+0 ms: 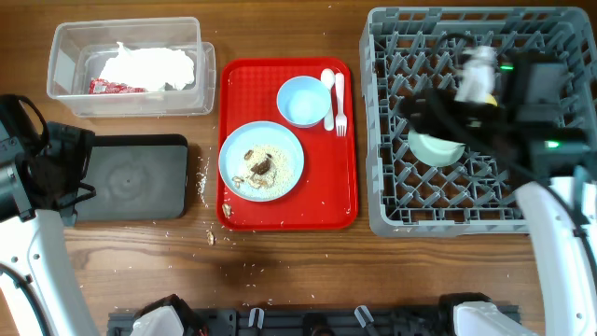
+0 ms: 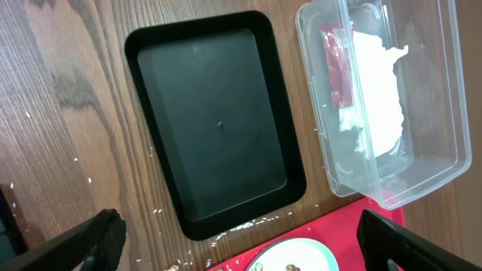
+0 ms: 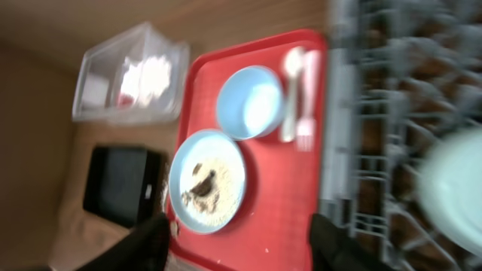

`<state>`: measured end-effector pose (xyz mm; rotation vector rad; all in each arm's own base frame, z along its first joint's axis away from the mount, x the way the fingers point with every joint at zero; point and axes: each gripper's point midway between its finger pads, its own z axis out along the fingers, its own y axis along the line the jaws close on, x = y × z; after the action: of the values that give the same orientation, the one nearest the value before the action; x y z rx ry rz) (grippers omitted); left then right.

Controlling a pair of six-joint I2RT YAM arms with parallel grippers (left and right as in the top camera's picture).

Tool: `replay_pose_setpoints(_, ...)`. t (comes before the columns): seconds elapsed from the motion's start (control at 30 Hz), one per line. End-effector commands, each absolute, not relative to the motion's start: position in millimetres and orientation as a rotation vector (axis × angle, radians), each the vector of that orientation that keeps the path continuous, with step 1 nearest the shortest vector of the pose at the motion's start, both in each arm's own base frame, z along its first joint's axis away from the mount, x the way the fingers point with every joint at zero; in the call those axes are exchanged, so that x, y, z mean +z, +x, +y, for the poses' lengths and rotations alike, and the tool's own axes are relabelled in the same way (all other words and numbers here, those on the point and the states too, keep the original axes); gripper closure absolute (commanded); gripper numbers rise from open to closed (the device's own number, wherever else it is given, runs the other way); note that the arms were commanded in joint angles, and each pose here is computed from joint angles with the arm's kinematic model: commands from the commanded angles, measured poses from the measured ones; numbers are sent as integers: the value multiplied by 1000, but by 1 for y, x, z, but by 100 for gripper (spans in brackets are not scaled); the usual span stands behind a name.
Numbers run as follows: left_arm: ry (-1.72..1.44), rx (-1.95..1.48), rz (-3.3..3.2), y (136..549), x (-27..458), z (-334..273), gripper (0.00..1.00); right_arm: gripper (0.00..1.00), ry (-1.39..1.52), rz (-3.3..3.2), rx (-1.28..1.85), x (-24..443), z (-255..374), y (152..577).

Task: Sort waste into correct bins and load items into the dishwasher rack
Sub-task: 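Reach the right gripper to the light-blue bowl and grasp it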

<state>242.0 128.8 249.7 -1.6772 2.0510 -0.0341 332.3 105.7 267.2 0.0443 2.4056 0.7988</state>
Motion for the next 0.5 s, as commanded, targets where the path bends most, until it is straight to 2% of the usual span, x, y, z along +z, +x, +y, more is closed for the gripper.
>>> replay_pose_setpoints(0.0,-1678,-19,2045,241,250,132,0,32,-99,2393,722,291,161,350)
replay_pose_setpoints(0.1,-1678,-19,2045,241,250,132,0,24,-234,2476,591,289,203,373)
replay_pose_setpoints(0.3,-1678,-19,2045,241,250,132,0,26,-342,2639,394,225,253,432)
replay_pose_setpoints(0.37,-1678,-18,2045,241,250,132,0,34,-337,2655,359,192,265,450)
replay_pose_setpoints(0.4,-1678,-19,2045,241,250,132,0,46,-310,2668,354,175,271,458)
replay_pose_setpoints(0.47,-1678,-18,2044,241,250,132,0,55,-292,2670,362,154,281,469)
